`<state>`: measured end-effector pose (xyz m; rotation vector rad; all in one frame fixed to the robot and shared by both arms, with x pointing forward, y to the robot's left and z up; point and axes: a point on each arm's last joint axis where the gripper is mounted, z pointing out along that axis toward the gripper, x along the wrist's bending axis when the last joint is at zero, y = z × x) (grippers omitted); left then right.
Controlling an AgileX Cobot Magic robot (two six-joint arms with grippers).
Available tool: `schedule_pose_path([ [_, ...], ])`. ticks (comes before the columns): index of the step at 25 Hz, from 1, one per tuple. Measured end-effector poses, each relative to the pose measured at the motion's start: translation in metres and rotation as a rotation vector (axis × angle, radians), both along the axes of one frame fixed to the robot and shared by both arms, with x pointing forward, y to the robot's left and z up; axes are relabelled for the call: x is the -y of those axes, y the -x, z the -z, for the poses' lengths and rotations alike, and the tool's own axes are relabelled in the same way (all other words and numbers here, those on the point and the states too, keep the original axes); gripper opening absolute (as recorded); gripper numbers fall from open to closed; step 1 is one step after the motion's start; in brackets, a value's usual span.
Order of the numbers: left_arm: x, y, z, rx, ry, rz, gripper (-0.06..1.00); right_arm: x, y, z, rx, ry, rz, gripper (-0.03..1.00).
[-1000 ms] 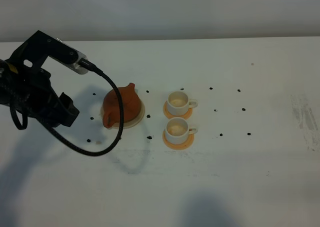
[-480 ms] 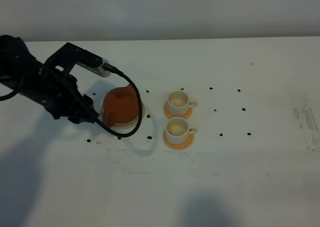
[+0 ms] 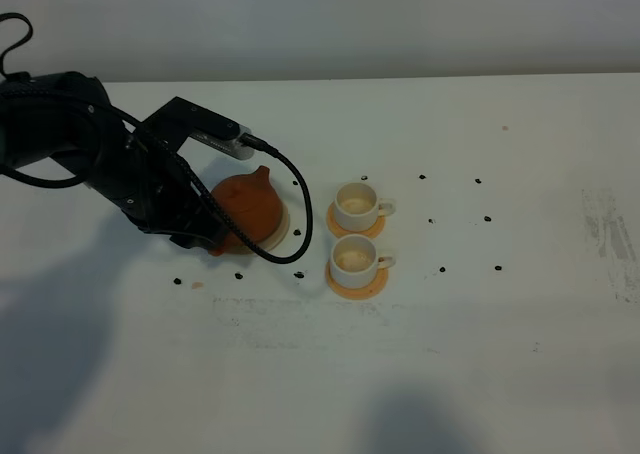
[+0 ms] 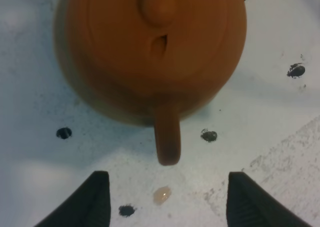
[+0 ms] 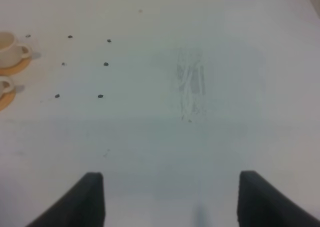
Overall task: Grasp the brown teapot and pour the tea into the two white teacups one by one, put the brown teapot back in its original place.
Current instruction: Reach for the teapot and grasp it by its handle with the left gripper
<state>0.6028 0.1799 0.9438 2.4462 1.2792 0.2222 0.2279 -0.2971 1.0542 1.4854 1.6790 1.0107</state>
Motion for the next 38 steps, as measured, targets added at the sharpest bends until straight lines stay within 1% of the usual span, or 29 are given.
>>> schedule_pose_path([
  [10,0.002,-0.002,0.014,-0.028,-0.008,-0.007,0.49,0.0,0.0,0.0,0.0,0.0,0.0,0.54],
  [18,0.003,-0.008,0.013,0.023,0.0,-0.021,0.49,0.0,0.0,0.0,0.0,0.0,0.0,0.54],
  [23,0.004,-0.008,0.013,0.025,0.006,-0.034,0.49,0.0,0.0,0.0,0.0,0.0,0.0,0.54],
  [28,0.01,-0.007,0.016,0.024,0.007,-0.024,0.49,0.0,0.0,0.0,0.0,0.0,0.0,0.54],
  [31,0.01,-0.008,0.02,0.015,0.004,-0.024,0.49,0.0,0.0,0.0,0.0,0.0,0.0,0.54],
  [38,0.01,-0.008,0.02,0.019,0.004,-0.025,0.49,0.0,0.0,0.0,0.0,0.0,0.0,0.54],
])
